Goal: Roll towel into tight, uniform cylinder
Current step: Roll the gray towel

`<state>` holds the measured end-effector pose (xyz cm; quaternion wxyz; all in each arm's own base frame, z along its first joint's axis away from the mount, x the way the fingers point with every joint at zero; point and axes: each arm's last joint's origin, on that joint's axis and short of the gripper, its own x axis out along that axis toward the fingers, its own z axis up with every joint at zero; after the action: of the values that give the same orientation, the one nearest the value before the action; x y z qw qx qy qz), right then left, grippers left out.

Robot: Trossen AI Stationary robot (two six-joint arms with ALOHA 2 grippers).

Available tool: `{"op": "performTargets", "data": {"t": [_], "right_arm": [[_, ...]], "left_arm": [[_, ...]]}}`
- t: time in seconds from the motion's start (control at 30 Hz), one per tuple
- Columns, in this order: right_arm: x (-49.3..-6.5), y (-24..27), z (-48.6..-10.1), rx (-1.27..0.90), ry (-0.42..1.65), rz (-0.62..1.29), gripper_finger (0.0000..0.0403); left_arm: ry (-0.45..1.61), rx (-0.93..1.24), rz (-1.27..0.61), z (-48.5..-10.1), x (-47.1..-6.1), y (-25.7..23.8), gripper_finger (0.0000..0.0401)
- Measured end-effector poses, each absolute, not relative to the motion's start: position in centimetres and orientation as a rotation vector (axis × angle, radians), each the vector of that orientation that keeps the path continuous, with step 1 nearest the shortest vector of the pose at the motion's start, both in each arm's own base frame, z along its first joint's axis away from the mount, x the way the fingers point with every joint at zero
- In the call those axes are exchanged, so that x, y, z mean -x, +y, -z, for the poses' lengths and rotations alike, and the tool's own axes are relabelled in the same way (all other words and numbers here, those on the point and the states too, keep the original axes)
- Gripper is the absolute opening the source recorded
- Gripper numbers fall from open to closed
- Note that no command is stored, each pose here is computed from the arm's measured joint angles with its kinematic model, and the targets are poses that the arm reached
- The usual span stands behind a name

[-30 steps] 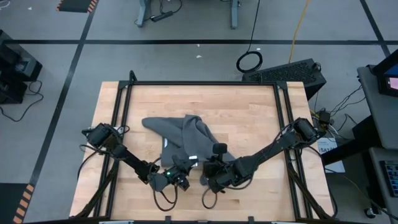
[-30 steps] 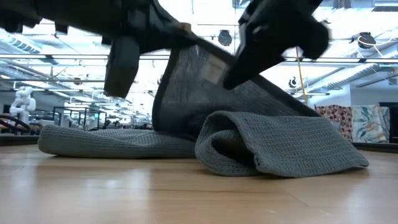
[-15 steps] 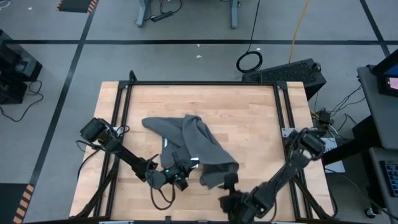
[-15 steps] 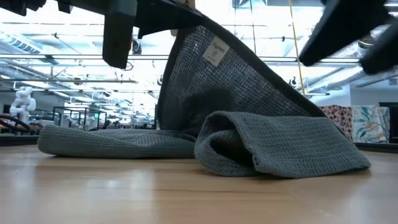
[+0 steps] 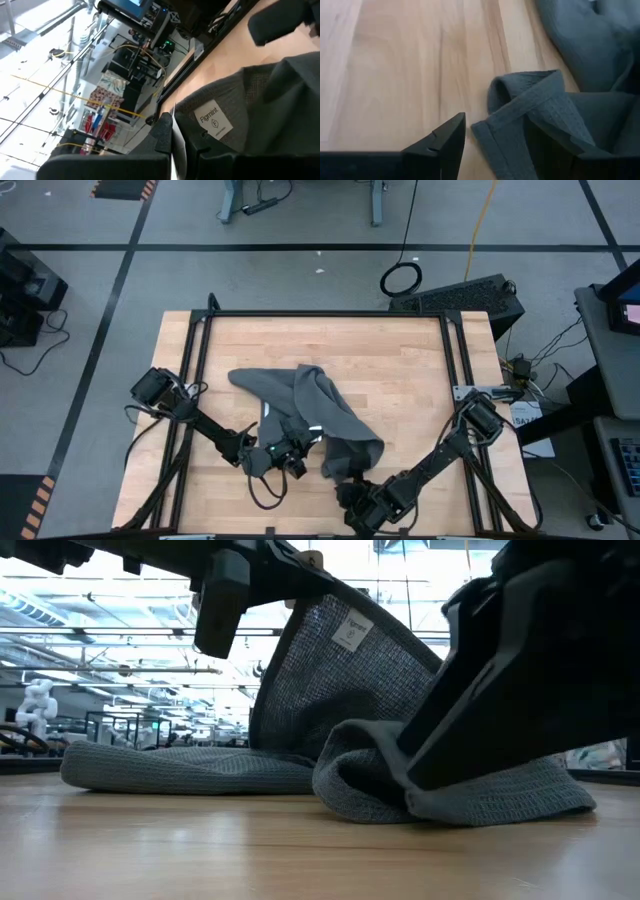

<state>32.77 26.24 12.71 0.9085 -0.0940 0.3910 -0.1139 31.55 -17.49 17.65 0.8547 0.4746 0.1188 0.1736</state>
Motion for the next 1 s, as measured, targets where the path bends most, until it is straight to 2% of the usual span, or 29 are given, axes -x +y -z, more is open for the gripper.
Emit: {"op": "performTargets", "data": {"t": [0.2,0.63,0.77,0.93,1.0], "right_arm": [[-33.3,25.7,-11.7,0.173,0.868,0.213,0.0192],[-32.5,26.8,-10.0,0.275,0.823,0.255,0.0182],[-32.5,26.8,-10.0,0.280,0.834,0.242,0.0130],[-32.5,26.9,-9.9,0.291,0.856,0.208,0.0029],[-32.4,26.8,-10.2,0.312,0.862,0.198,0.0009]], "left_arm": [[0.241,-0.965,-0.364,-17.6,-31.6,-17.4,0.0009],[0.242,-0.964,-0.365,-17.6,-31.6,-17.4,0.0013],[0.241,-0.959,-0.366,-17.6,-31.6,-17.4,0.0014],[0.241,-0.958,-0.366,-17.6,-31.6,-17.4,0.0014],[0.237,-0.951,-0.362,-17.6,-31.6,-17.4,0.0015]]}}
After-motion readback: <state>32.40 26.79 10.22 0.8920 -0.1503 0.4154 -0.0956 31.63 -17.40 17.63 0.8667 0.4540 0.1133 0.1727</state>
